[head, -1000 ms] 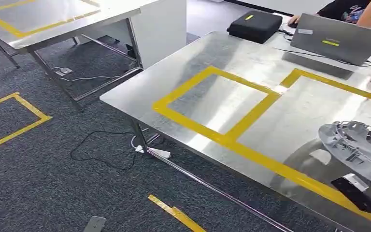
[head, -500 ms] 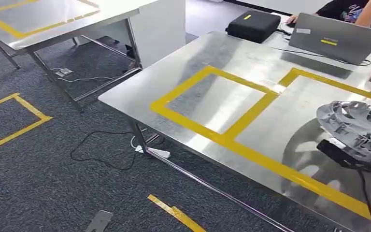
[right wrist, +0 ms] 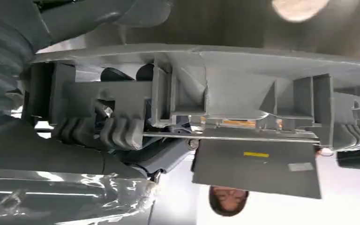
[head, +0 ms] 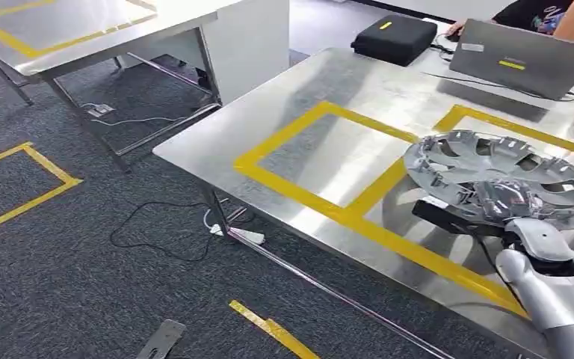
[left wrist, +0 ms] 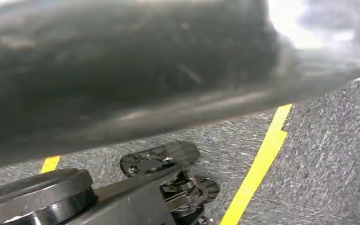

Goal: Take the parts from the cabinet and place them on the table.

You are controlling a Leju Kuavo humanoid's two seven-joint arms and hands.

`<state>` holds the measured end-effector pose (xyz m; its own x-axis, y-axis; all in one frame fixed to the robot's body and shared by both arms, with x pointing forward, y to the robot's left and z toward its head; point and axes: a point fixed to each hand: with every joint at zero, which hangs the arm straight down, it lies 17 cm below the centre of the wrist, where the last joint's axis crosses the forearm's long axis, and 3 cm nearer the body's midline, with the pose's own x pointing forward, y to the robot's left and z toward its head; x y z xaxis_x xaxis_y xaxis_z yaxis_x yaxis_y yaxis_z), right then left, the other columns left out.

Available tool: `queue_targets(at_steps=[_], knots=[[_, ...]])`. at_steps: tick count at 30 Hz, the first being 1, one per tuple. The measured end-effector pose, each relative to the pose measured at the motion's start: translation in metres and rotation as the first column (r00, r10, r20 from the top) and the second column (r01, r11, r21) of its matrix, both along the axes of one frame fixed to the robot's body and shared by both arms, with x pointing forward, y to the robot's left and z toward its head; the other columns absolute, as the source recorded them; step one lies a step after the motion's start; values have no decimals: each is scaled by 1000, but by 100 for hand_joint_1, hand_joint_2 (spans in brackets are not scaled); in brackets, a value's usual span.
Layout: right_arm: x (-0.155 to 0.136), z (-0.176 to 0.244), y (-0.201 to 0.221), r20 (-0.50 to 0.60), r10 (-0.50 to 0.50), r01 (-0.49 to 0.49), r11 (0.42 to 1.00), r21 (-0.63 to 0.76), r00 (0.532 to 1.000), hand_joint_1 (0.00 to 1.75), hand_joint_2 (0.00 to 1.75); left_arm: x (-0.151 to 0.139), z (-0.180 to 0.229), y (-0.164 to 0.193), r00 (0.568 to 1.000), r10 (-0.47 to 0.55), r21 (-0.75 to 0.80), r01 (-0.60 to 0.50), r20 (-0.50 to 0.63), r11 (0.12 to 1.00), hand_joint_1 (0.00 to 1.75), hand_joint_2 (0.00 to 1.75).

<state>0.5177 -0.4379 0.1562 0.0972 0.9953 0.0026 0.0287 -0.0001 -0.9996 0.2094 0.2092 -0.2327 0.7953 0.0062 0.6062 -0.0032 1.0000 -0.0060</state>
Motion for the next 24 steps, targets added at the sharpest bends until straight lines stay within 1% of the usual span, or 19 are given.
queue_targets(at_steps=[8,12,15,16,20,21,22,23,24], knots=[[5,-3,9,-10,15,-15,1000,4,1000,175,175,0,0,1,1000,2,1,-2,-1,1000,0,0],[6,-7,28,-15,70,-69,995,70,997,175,175,1,1,0,1000,15,-22,-15,8,1000,0,0],[6,-8,41,-18,94,-92,989,112,995,175,175,1,2,-1,1000,23,-35,-23,12,999,0,0],[6,-9,42,-21,89,-86,990,113,996,175,175,0,2,-1,1000,25,-38,-25,12,999,0,175],[1,-13,34,-35,67,-63,994,93,997,175,175,-4,1,-1,1000,20,-43,-20,6,999,0,175],[0,-14,32,-39,62,-59,995,85,997,175,175,-5,0,-2,1000,18,-44,-18,6,999,0,0],[-2,-15,29,-46,53,-50,996,69,998,175,175,-5,1,-2,1000,17,-48,-17,7,999,0,0],[-4,-16,25,-57,41,-38,998,52,998,0,175,-5,0,-3,1000,18,-50,-17,6,999,0,0],[-6,-18,20,-72,26,-24,999,35,997,0,175,-6,0,-3,1000,19,-52,-19,5,998,0,0]])
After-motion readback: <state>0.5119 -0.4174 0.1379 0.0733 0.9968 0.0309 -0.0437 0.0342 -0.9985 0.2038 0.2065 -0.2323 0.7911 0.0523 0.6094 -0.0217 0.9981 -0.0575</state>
